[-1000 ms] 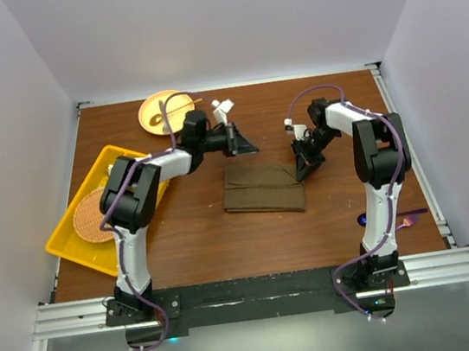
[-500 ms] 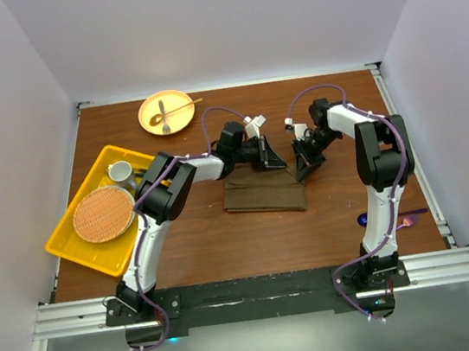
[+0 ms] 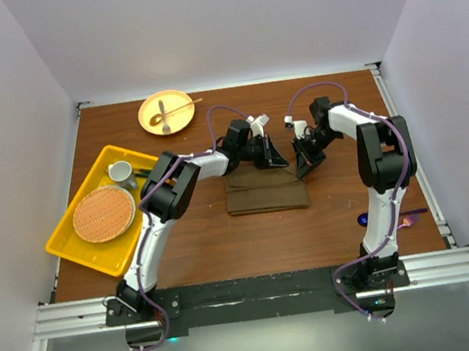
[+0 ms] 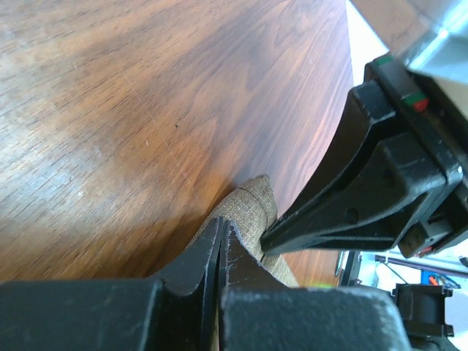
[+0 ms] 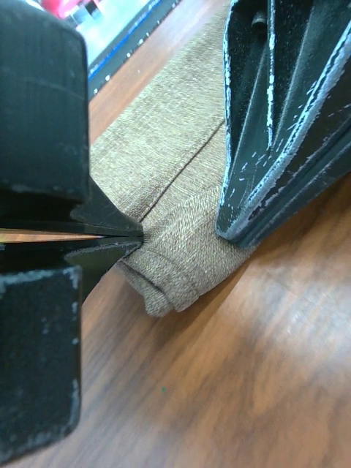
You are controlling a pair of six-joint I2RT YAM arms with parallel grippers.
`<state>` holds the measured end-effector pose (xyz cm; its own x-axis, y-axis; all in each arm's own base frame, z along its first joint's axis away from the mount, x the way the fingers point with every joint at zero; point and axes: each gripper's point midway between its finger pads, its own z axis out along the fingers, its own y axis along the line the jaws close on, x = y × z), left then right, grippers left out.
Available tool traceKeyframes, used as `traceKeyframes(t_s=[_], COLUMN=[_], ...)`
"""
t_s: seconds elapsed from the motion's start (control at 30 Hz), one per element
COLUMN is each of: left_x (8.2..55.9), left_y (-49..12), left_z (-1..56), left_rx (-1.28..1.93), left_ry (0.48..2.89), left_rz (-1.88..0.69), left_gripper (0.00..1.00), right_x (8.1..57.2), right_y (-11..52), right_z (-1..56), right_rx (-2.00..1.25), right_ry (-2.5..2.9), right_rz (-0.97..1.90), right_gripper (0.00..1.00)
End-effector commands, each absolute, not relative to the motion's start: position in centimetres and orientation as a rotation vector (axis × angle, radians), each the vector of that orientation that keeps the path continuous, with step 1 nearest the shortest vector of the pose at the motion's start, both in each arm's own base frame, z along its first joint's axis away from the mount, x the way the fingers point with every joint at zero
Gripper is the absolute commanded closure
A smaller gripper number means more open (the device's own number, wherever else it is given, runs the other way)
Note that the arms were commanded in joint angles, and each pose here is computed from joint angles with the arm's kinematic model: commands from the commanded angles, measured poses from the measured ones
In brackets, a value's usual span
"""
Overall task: Fold the napkin into a case and place the utensils inside
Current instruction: Fold the lower triangle-folded napkin at the center of the board.
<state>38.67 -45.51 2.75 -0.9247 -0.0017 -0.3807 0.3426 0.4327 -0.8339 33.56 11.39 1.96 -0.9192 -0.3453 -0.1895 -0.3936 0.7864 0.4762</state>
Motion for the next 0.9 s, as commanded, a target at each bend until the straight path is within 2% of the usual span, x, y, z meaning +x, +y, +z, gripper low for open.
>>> traceKeyframes(t_s=[0.0, 0.17, 0.2, 0.37, 0.47, 0.6, 0.87], left_x=[37.8, 37.7, 37.8, 38.0, 38.1, 38.0, 37.8], left_y=[-44.4, -44.7, -44.6, -44.2, -43.9, -43.7, -43.7], left_z=[1.3, 2.7, 2.6, 1.5, 1.1, 0.7, 0.4], left_rx=[0.319, 0.366, 0.384, 0.396, 0.417, 0.424, 0.436], left_ry=[2.407, 2.338, 2.333, 2.357, 2.354, 2.359, 2.366], left_rz=[-1.423, -1.474, -1.454, -1.382, -1.339, -1.313, -1.302], left_gripper=[1.0, 1.0, 1.0, 1.0, 1.0, 1.0, 1.0], right_x=[36.7, 35.6, 35.7, 35.9, 36.4, 37.7, 39.1], right_y=[10.0, 10.0, 10.2, 12.7, 13.9, 14.8, 15.1], right_z=[1.9, 1.4, 2.0, 7.8, 11.6, 14.1, 9.6], right_rx=[-0.674, -0.694, -0.699, -0.636, -0.576, -0.525, -0.259], right_ry=[2.767, 2.796, 2.782, 2.682, 2.606, 2.533, 2.633], right_rz=[0.633, 0.674, 0.69, 1.023, 1.176, 1.231, 1.209], right_gripper=[1.0, 0.98, 0.91, 0.78, 0.77, 0.78, 0.78])
